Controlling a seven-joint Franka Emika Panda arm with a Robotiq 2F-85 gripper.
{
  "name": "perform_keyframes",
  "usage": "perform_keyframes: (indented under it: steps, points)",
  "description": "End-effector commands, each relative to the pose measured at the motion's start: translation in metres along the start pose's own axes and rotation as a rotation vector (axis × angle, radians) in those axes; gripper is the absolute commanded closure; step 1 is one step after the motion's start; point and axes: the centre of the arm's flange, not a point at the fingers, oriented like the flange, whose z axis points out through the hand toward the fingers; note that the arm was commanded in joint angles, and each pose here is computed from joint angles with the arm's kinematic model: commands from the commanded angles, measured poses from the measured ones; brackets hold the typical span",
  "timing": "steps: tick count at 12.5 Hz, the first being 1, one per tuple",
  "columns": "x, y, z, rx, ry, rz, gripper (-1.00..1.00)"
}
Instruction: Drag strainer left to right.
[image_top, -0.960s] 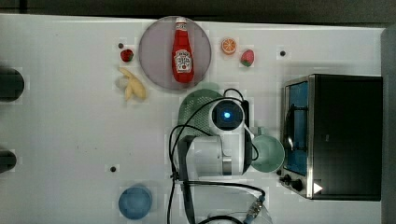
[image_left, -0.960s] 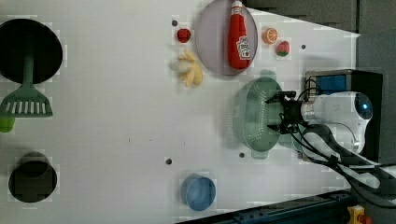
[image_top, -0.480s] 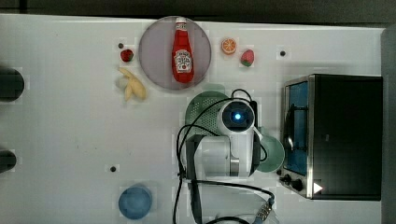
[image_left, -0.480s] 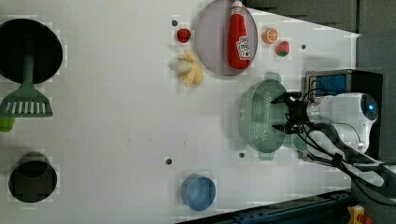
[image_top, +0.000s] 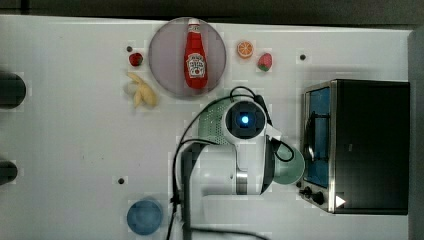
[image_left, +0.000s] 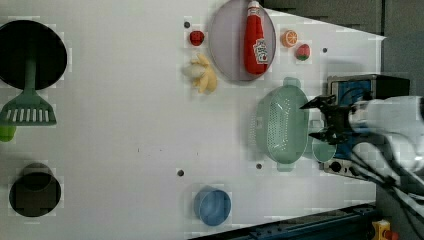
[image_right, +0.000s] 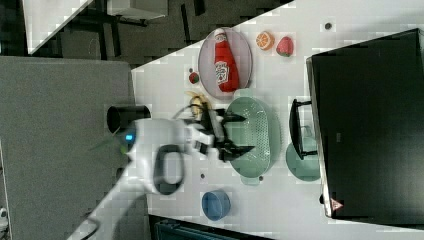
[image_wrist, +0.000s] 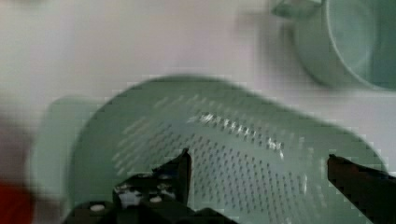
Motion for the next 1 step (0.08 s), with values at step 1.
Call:
perform_keyframes:
  steps: [1]
  points:
    - [-0.0104, 0.0001, -0.1210, 0.075, 0.011, -0.123, -1.00]
